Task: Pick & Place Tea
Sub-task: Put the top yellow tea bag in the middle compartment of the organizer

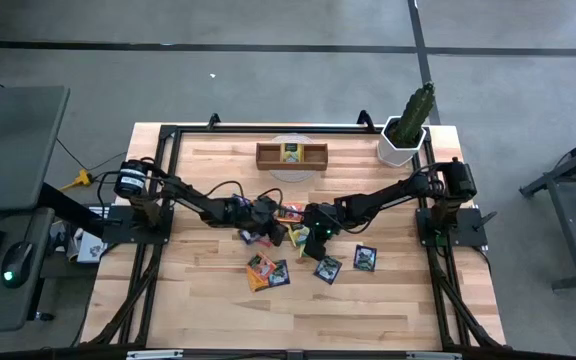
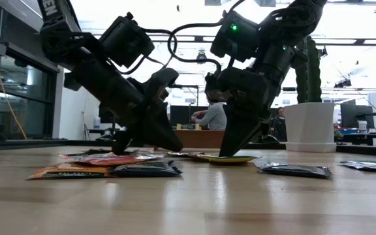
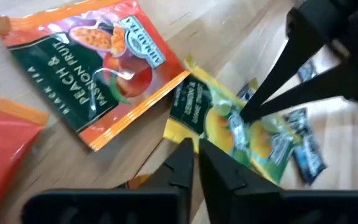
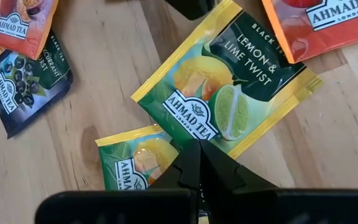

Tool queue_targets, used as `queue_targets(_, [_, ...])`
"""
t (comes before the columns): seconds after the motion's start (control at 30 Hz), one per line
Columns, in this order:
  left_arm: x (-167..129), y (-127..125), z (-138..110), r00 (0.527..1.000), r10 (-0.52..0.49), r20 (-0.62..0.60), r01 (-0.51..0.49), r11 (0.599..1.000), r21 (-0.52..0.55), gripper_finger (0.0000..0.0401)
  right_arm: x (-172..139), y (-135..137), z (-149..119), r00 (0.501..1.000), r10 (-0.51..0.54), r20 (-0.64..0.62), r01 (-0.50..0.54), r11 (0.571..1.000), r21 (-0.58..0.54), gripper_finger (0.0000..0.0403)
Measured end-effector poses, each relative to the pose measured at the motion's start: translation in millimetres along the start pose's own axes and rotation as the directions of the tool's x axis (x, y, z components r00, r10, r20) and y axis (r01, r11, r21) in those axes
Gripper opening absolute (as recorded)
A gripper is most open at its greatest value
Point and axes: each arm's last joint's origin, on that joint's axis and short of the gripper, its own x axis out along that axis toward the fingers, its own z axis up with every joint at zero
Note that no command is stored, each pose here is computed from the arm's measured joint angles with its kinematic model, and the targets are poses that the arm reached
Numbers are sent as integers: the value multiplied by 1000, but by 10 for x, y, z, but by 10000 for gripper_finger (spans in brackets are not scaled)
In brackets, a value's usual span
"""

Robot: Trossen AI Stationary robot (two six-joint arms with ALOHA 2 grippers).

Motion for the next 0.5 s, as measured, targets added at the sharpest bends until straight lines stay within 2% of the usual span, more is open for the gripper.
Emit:
queue_targets(0.3, [3,87,122,995,-65,-81,54,991,-124,145,2,1,2,1000,1,2,-1,1000,-1,0])
queue_targets(0.5, [3,135,177,993,-76,-95,55,977,-205,167,2,1,1,1000,-2,4,2,1000,-4,0])
